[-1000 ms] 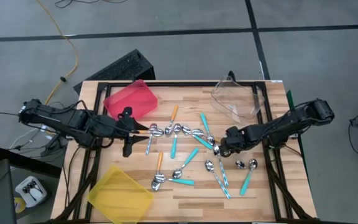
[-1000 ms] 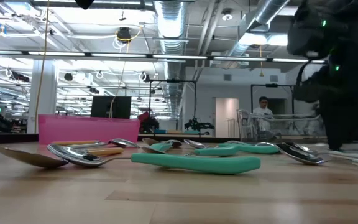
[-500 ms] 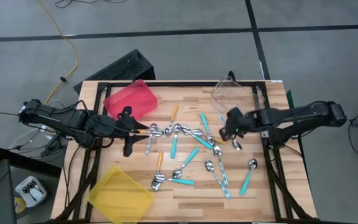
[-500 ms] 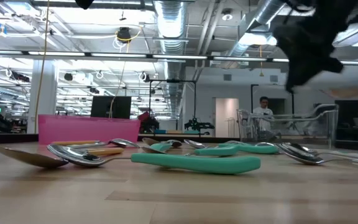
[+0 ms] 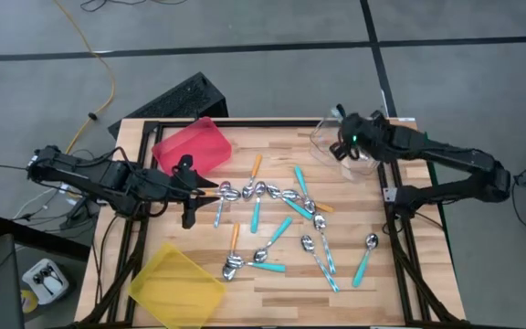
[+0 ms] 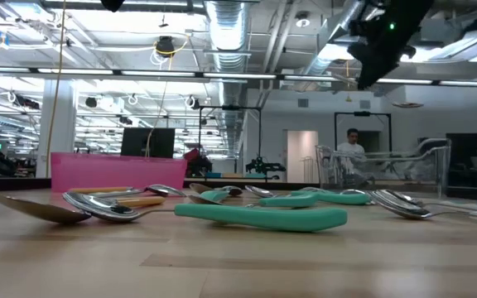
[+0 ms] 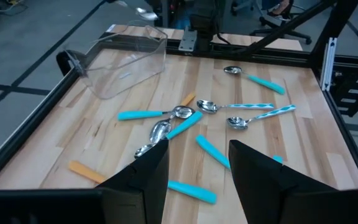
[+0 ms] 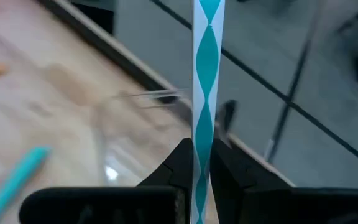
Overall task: Sort silverware by color (type)
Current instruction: Put the patterned blue spoon into the transparent bin
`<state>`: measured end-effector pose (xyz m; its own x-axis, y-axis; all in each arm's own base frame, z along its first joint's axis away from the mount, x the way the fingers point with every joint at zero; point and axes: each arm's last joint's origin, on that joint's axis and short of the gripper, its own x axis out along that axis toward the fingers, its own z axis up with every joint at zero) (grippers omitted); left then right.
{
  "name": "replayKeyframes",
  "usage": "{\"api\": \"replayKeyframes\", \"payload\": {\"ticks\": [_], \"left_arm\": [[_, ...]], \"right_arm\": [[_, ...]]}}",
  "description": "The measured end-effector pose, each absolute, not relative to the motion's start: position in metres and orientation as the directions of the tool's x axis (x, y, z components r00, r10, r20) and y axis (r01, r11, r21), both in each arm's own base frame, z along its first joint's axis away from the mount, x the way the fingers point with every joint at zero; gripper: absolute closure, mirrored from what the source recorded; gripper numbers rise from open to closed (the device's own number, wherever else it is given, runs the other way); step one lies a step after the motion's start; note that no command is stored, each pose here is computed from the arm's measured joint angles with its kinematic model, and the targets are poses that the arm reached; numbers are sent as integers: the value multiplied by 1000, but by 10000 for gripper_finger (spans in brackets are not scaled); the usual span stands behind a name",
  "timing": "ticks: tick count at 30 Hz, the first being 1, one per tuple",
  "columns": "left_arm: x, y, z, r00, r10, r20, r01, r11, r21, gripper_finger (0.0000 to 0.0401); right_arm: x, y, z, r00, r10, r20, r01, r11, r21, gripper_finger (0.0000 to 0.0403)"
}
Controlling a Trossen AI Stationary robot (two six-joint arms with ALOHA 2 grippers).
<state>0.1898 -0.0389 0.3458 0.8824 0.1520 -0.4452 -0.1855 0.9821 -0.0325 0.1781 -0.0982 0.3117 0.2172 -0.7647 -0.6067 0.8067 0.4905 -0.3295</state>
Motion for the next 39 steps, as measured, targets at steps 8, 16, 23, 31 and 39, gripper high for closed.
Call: {"api": "replayKeyframes", "payload": {"ticks": [8, 16, 23, 31, 39], "left_arm": [[190, -39, 346, 882, 152, -445, -187, 982, -34, 250], [190, -39, 346, 882, 152, -445, -187, 982, -35, 250], [190, -39, 346, 882, 152, -445, -187, 982, -34, 250], [190, -39, 346, 882, 152, -445, -185, 982, -32, 250], [190, -39, 346, 882, 152, -445, -190, 981, -42, 250]], "right_arm": [[160, -137, 274, 182, -719, -671, 832, 476, -285, 342], [151, -158, 247, 218, -691, -689, 841, 492, -227, 342], [151, -175, 213, 138, -619, -773, 831, 497, -250, 342], [162, -185, 183, 132, -512, -849, 790, 572, -222, 342], [164, -194, 163, 125, -424, -897, 789, 591, -169, 340]]}}
